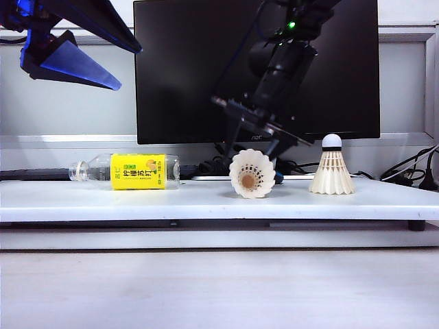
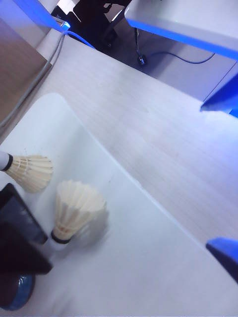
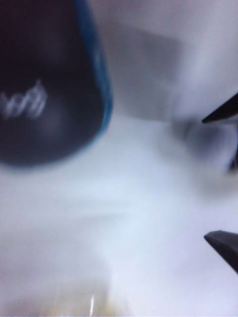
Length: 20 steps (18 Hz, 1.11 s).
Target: Stack the badminton balls on the table vertically.
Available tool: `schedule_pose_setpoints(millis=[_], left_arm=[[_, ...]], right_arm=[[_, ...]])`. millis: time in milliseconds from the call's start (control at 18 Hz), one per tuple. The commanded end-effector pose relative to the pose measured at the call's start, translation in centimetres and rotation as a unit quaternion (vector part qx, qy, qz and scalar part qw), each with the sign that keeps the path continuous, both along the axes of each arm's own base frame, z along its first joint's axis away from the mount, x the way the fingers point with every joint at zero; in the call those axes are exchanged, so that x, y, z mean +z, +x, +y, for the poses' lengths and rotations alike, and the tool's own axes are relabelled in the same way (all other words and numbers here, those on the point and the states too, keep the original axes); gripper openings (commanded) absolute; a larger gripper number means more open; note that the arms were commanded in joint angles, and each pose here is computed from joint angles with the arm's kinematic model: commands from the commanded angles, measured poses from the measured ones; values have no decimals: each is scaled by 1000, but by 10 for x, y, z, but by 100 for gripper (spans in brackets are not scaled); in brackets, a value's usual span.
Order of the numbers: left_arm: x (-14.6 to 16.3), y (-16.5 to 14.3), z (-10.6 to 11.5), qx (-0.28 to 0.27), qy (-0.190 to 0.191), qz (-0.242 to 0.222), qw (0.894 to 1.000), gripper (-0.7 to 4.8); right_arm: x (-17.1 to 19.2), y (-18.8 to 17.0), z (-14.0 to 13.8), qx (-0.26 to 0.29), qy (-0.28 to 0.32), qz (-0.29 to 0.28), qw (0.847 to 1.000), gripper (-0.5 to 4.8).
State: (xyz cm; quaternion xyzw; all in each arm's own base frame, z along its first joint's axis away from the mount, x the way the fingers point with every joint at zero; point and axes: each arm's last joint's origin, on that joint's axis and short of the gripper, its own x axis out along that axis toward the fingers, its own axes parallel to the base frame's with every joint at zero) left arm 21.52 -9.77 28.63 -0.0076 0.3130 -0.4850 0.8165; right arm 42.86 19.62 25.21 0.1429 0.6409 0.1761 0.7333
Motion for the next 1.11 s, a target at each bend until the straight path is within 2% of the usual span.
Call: schedule_pose_setpoints(millis=[56, 668, 1114], left_arm=[[1, -1, 0, 0, -3, 2, 1000, 341], [0, -2, 1, 0, 2, 14, 1000, 341], [-1, -2, 1, 0, 3, 17, 1000, 341]], right_arm=[[1, -4, 1, 11, -59, -16, 998, 274], [1, -7, 6, 17, -65, -15, 998, 271], [-14, -7, 10, 24, -89, 7, 996, 269]])
